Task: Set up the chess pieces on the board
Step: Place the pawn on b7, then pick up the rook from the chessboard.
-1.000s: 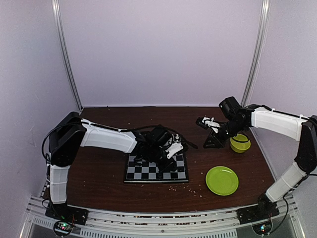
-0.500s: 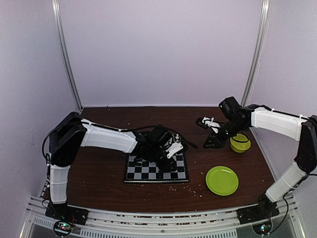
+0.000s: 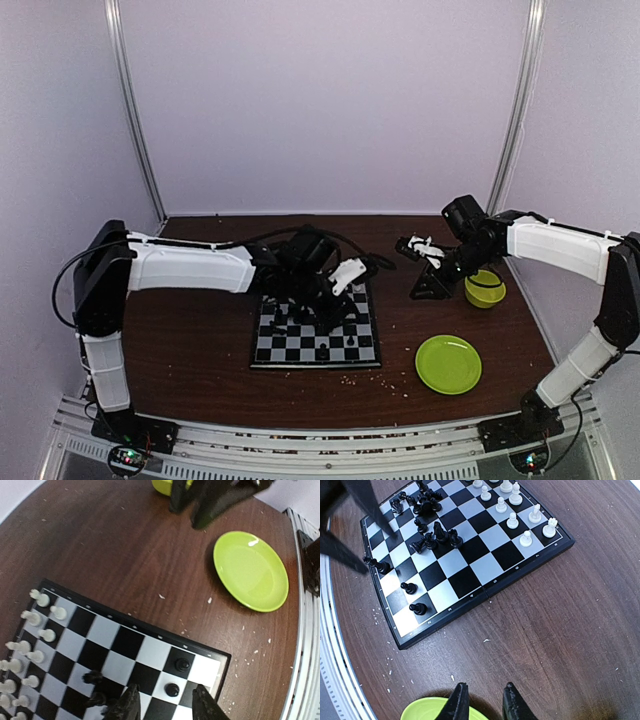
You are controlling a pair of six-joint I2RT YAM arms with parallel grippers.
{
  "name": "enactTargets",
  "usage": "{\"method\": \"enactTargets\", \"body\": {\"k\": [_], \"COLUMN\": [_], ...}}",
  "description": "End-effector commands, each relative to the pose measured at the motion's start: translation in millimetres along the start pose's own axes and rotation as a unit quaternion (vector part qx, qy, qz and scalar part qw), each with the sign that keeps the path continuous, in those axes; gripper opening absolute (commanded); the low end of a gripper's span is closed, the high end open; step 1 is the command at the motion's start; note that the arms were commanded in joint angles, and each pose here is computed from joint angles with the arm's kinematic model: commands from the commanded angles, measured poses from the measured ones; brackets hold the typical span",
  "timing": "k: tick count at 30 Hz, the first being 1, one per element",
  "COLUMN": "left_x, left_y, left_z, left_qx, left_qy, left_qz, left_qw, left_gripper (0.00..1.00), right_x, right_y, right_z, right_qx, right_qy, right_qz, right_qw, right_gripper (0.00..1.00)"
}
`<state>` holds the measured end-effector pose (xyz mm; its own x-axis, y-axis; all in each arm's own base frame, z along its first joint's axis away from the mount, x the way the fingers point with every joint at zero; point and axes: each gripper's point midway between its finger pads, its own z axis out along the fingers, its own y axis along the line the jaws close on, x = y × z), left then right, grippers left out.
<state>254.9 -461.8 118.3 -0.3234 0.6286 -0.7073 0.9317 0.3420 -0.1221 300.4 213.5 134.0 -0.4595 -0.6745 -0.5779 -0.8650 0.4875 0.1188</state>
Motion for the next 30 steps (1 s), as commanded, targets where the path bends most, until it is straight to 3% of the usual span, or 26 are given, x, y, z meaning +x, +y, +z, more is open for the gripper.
{"method": "enactTargets", "body": {"k": [1,10,20,30], "left_x": [-27,-9,6,21], "left_y": [42,81,85,88], "left_z": [-26,-8,27,41], "left_qx": [-0.065,-0.092,-0.067,-0.066], "left_qy": [-0.035,-0.008,0.03,0.056], "left_qz": [-0.032,-0.087,-0.087,-0.087], "left_qw": [0.997,0.992,0.994,0.992], "left_gripper": [0.37,0.41,0.43,0.31], "right_x": [-4,-4,-3,-2], "right_y": [-2,-2,-2,-2], "right_z": [-3,-4,-3,-1], "right_qx": [0.0,0.001,0.0,-0.004], "right_qy": [-0.003,-0.003,-0.001,0.003], "right_qz": [-0.003,-0.003,-0.003,-0.003], "right_qw": [1.0,1.0,1.0,1.0], "right_gripper": [0.24,0.24,0.24,0.24]}}
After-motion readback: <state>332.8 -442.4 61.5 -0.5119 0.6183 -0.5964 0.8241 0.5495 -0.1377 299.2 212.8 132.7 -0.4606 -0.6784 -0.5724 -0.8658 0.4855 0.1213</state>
